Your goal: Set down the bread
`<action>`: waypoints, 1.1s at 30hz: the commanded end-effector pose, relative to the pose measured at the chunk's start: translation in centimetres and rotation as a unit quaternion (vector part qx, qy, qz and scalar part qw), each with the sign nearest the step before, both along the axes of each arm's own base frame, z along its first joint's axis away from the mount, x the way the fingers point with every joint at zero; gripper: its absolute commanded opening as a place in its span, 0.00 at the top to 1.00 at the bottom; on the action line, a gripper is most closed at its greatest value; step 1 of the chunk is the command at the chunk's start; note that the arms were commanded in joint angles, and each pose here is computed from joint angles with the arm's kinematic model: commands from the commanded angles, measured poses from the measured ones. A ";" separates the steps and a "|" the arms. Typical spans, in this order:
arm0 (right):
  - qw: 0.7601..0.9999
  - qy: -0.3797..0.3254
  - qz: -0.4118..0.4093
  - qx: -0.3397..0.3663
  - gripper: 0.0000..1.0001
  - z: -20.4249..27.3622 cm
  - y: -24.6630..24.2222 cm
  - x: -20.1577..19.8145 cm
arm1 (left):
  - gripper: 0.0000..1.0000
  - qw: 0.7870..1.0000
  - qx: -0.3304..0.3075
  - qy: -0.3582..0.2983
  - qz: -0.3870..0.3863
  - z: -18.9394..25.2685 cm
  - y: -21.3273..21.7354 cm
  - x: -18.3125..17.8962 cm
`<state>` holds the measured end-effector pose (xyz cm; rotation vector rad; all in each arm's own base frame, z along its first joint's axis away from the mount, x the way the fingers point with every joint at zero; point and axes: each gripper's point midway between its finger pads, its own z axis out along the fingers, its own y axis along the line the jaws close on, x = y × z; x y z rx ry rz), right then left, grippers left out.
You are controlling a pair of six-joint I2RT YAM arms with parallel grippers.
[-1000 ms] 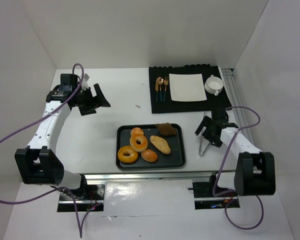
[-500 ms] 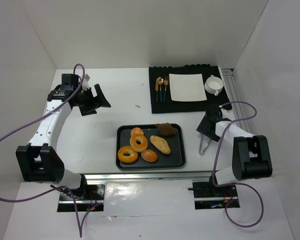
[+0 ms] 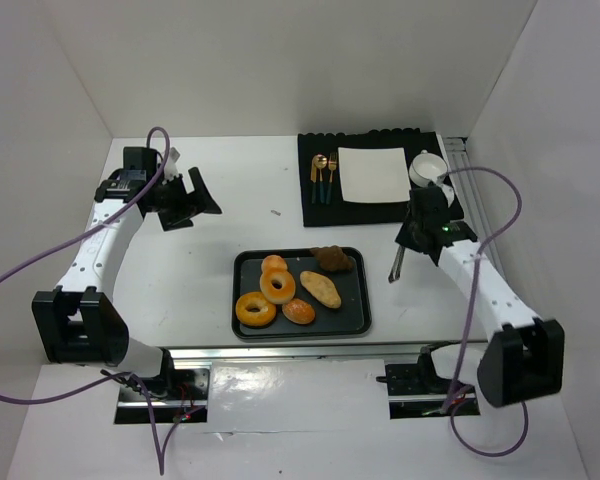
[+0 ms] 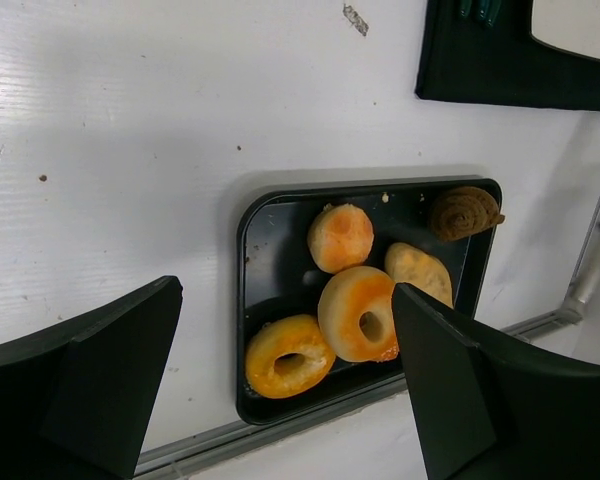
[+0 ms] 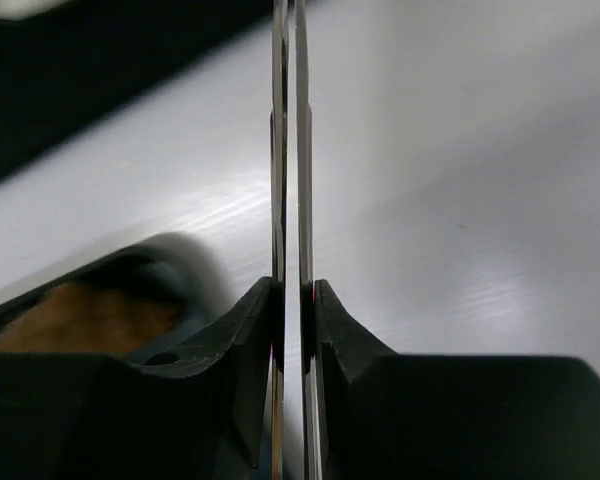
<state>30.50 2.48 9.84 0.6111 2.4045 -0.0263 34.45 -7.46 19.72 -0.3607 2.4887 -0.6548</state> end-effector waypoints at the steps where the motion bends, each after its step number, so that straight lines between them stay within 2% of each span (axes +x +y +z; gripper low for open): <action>1: 0.985 -0.088 0.136 0.052 0.73 8.6 4.9 -0.1 | 0.00 0.999 0.011 -0.040 0.002 2.3 0.5 0.9; 3: 0.965 -0.101 0.229 0.085 0.72 10.9 8.3 -1.0 | 0.00 0.999 0.011 -0.040 0.002 2.3 0.5 0.9; 4: 0.941 -0.090 0.301 0.124 0.72 11.5 11.9 -2.6 | 0.00 0.999 0.015 -0.040 0.005 2.2 0.6 1.0; 6: 0.919 -0.064 0.363 0.139 0.70 12.5 14.8 -4.5 | 0.00 0.999 0.016 -0.044 0.011 2.6 0.8 1.2; 7: 0.900 -0.043 0.408 0.145 0.69 12.4 17.3 -6.5 | 0.00 0.999 0.016 -0.044 0.011 2.6 0.8 1.2; 12: 0.868 -0.009 0.479 0.132 0.67 13.1 21.4 -10.9 | 0.00 0.998 0.020 -0.053 0.015 3.4 0.9 1.0; 21: 0.863 0.050 0.484 0.135 0.57 11.7 21.0 -14.2 | 0.00 0.998 0.020 -0.049 0.015 3.0 0.9 0.6; 26: 0.859 0.054 0.490 0.138 0.46 11.0 22.2 -13.7 | 0.00 0.999 0.020 -0.049 0.015 3.0 0.9 0.6; 33: 0.853 0.069 0.504 0.121 0.38 9.7 22.9 -12.8 | 0.00 0.998 0.024 -0.049 0.018 3.2 1.1 0.4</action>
